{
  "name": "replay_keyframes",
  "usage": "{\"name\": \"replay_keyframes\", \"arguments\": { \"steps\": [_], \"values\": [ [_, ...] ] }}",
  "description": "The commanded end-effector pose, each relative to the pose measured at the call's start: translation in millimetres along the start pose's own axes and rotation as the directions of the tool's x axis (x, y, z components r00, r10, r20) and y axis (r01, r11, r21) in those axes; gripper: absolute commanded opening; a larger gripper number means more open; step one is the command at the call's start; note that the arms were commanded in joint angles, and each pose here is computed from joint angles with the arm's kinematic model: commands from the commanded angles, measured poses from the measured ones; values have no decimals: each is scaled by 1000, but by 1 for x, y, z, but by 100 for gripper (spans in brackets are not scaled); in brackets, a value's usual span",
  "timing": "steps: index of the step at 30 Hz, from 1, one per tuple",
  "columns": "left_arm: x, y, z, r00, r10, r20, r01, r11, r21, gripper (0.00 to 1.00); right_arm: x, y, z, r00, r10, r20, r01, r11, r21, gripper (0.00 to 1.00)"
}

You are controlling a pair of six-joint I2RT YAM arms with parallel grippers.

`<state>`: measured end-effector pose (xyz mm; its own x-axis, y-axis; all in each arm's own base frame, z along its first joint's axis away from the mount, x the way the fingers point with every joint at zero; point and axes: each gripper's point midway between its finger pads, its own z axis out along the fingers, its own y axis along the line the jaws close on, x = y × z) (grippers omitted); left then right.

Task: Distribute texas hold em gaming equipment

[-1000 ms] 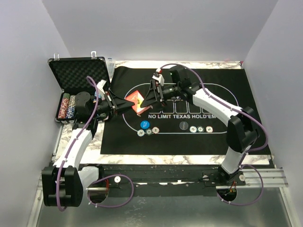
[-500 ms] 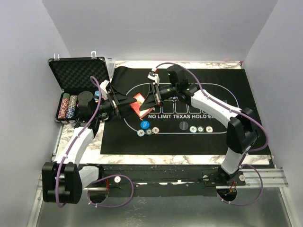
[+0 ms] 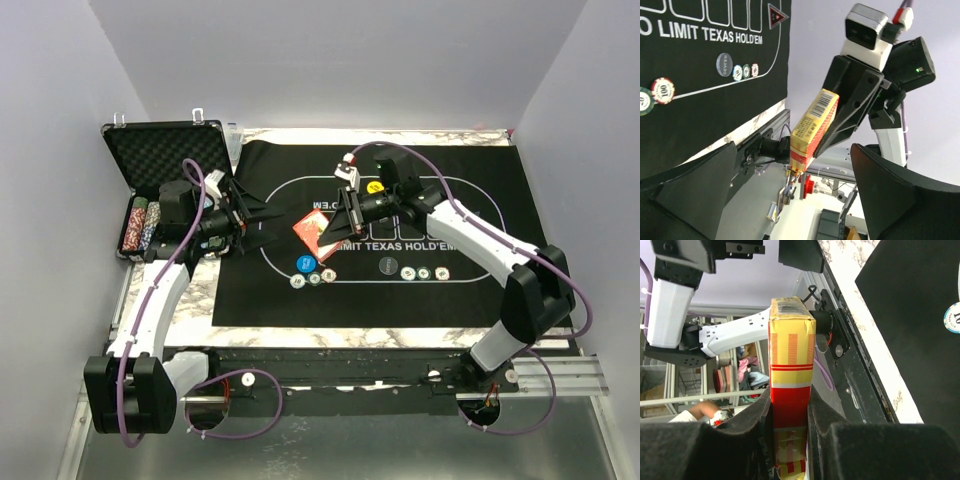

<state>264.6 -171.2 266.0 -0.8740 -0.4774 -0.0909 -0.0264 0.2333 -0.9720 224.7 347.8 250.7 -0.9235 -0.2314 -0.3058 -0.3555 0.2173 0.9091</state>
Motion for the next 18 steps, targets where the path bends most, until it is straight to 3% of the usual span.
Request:
{"name": "replay_keyframes", "arguments": {
  "steps": [1, 9, 18],
  "values": [
    [-3, 6, -8, 999, 32, 19, -32, 999, -35, 99, 17, 1, -8, 998, -53, -21, 53, 999, 13, 1],
    [9, -10, -19, 971, 227, -71, -229, 973, -30, 98, 33, -5, -18, 990, -131, -45, 134, 989, 68, 1],
    [25, -13, -25, 957, 264, -122, -266, 964, 3, 98, 53, -16, -21, 984, -147, -100, 155, 985, 75, 1]
  ]
}}
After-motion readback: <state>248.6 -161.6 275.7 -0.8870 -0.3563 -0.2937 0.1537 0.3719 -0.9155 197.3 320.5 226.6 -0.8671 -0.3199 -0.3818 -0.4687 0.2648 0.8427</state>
